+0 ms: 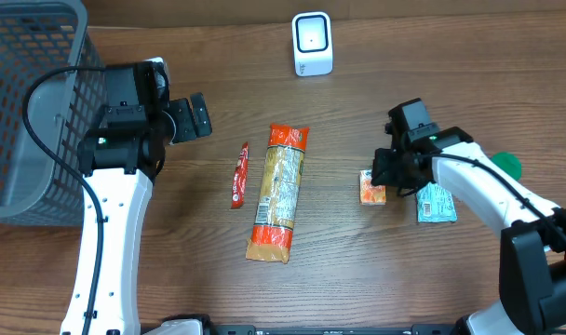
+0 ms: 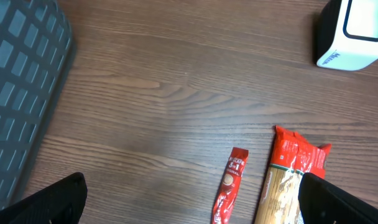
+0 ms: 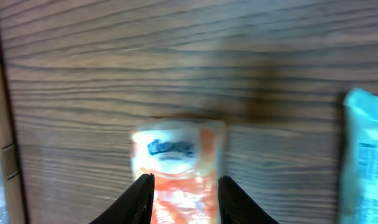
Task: Scan the item barcode
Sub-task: 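Lower and close the right gripper on the Kleenex pack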
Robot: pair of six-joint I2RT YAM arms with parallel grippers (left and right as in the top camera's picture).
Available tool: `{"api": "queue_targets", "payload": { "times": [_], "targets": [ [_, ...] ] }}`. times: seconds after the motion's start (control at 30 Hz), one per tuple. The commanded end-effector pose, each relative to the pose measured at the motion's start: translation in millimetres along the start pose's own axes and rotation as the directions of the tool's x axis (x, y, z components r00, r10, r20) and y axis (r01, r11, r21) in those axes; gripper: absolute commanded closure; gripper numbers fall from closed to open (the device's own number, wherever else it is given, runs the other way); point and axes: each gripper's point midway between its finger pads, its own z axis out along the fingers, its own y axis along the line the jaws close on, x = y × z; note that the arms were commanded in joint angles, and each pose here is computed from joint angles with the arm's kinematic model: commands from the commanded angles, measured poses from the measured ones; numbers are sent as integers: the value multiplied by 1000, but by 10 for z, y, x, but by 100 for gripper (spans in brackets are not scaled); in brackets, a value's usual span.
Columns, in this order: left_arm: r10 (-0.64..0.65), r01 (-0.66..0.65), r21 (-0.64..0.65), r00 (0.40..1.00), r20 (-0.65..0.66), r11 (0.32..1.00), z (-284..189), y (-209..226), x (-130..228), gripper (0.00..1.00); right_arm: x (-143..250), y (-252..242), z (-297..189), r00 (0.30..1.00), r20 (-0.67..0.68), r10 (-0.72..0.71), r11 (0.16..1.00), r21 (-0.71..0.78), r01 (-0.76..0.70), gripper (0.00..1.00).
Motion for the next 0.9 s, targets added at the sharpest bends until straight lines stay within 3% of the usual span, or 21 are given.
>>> {"api": "queue_targets", "payload": {
  "times": [0.0,0.13,0.87],
  "targets": [
    [13,-13,-12,1000,3,1000,7,17,-18,0,19,-125,0,1000,-18,17,1000,5,-17,65],
    [13,-13,-12,1000,3,1000,7,17,-18,0,78,-30,-19,998,-57,-32,996,-88,27,65],
    [13,-13,-12,1000,3,1000,7,17,-18,0,180,-112,206,998,-29,-52,994,-97,49,70]
  ]
}}
